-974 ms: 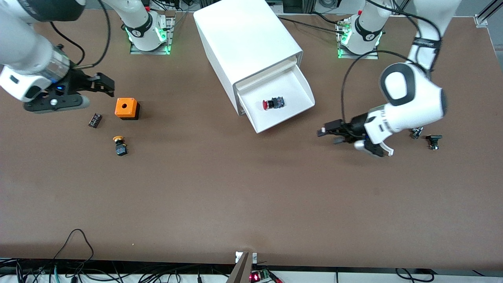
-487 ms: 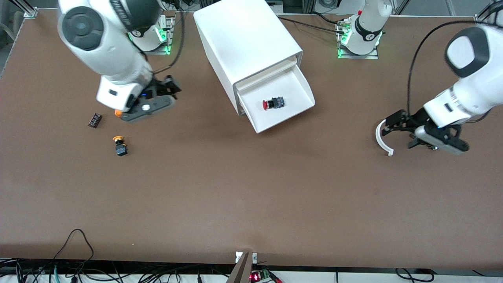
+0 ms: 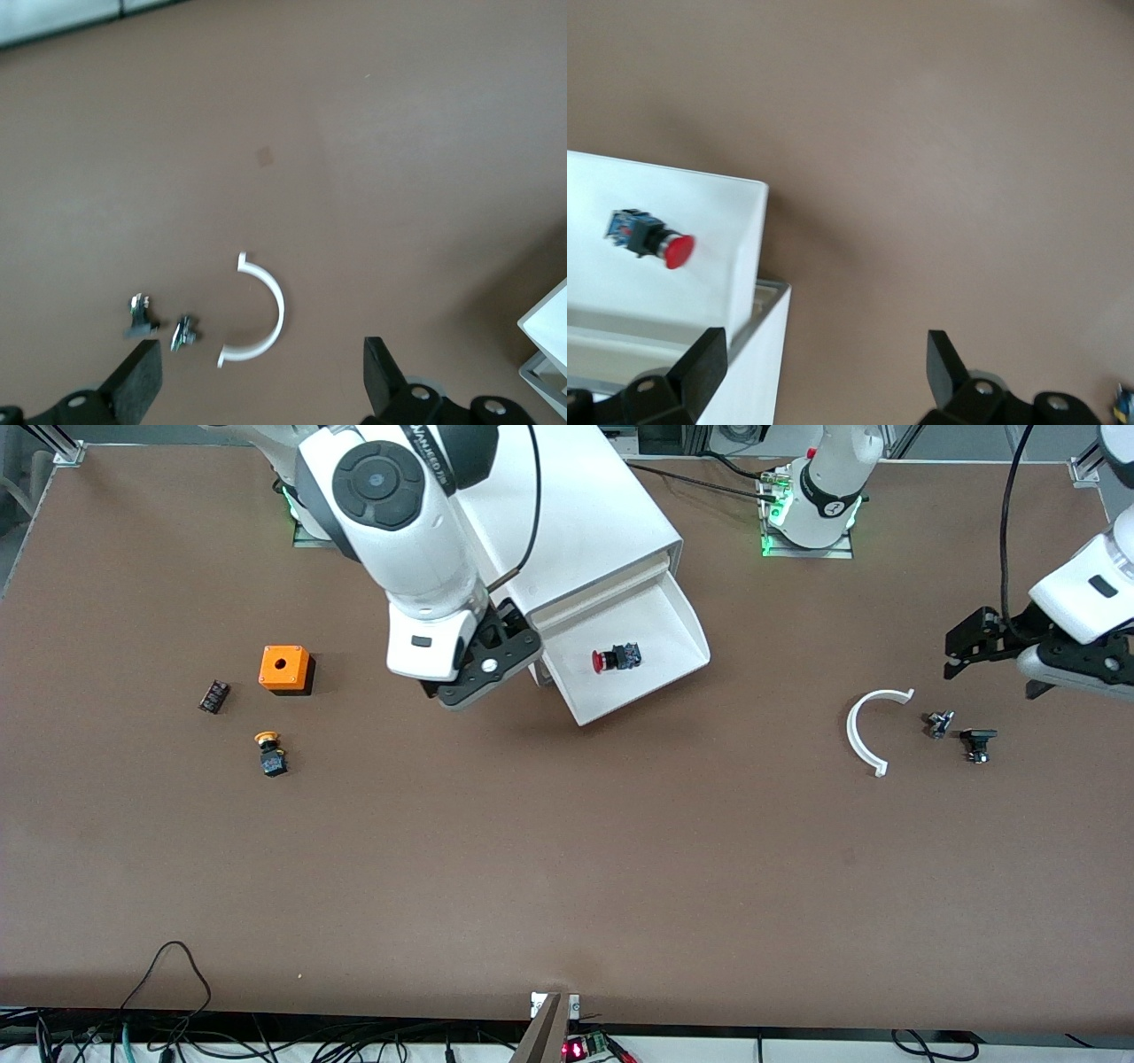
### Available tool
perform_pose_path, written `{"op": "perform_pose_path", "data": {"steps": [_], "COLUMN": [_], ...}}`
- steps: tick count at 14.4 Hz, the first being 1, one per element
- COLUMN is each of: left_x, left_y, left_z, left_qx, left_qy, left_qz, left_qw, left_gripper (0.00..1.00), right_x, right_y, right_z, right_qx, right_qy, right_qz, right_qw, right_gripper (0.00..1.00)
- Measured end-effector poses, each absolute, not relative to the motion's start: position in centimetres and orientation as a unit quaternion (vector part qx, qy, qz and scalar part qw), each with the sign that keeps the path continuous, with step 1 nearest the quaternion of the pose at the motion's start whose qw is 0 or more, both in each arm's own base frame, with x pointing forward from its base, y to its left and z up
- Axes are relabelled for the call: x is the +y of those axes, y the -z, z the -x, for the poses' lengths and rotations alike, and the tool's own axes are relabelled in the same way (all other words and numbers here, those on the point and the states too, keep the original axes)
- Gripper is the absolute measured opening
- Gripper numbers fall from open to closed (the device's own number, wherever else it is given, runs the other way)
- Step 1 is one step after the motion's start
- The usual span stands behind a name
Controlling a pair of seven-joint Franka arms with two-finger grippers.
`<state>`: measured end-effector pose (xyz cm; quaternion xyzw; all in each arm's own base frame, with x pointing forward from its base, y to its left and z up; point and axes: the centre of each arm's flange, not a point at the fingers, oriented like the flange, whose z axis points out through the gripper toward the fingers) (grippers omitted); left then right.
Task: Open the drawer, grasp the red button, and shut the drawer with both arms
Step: 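Lower the right gripper into the open drawer over the red button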
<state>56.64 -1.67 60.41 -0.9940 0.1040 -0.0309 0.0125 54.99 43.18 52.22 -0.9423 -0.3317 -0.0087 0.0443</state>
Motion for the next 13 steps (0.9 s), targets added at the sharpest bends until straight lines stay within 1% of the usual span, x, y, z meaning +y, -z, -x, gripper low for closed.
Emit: {"op": "perform_pose_path", "data": {"steps": [3,7,10,13], "left_x": [-1.6,-1.6,-1.6,-1.6], "left_y": [-61.0,-60.8,-60.7,-60.3], "left_z": [-56.4,-56.5,-56.4,-55.9], "left_qx": [0.075,0.038,0.023,-0.005], "left_qy": [0.026,0.023,0.016,-0.003], "left_qz": [0.997,0.999,1.0,1.0], "left_qw": [0.014,0.013,0.013,0.013], "left_gripper": [1.0,1.0,1.0,1.0], "right_x": [47.6,52.8,54.7,55.2], "right_y": [-50.7,-46.7,-45.8,-44.9], "right_z": [-54.0,-52.2,-50.6,-50.0], "right_qx": [-0.402,-0.522,-0.603,-0.658], "right_qy": [0.028,0.043,0.043,0.037], "right_qz": [0.913,0.847,0.792,0.747], "right_qw": [0.068,0.089,0.089,0.085], "right_gripper": [1.0,1.0,1.0,1.0]}}
